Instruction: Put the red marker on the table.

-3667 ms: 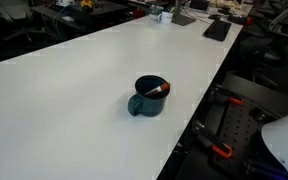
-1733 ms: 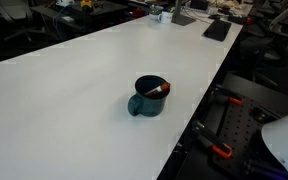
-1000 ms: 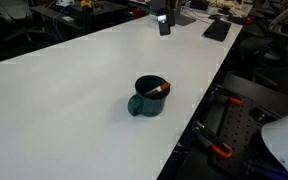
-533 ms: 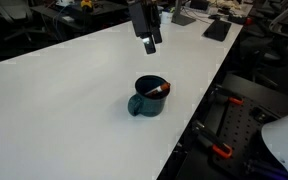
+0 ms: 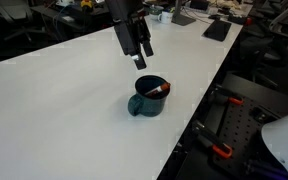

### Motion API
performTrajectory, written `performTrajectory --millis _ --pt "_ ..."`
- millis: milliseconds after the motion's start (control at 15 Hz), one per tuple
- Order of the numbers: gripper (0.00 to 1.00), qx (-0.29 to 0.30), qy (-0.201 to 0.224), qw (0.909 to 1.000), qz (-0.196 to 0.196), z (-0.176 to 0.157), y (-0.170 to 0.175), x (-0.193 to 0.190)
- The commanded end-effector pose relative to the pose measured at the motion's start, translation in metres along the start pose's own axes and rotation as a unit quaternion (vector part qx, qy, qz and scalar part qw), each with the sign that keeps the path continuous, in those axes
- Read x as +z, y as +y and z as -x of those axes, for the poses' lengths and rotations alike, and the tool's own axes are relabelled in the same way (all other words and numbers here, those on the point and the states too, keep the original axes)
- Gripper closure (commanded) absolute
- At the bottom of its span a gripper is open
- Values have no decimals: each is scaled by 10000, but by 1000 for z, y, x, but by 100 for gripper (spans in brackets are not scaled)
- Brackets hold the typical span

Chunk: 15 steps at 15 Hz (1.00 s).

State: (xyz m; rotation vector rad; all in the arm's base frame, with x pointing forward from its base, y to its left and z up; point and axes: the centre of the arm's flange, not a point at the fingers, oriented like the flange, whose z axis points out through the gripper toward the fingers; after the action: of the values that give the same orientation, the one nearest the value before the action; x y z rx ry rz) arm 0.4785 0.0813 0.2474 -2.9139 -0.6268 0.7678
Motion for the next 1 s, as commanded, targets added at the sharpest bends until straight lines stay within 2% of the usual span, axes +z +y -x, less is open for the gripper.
performTrajectory --millis 0,333,867,933 --pt "0 38 -175 9998 38 -3 -22 -3" --pt "0 161 -250 9995 48 7 -34 10" --pt "0 437 -431 9981 -63 22 -22 46" --pt "4 458 -447 9979 -68 24 -20 49"
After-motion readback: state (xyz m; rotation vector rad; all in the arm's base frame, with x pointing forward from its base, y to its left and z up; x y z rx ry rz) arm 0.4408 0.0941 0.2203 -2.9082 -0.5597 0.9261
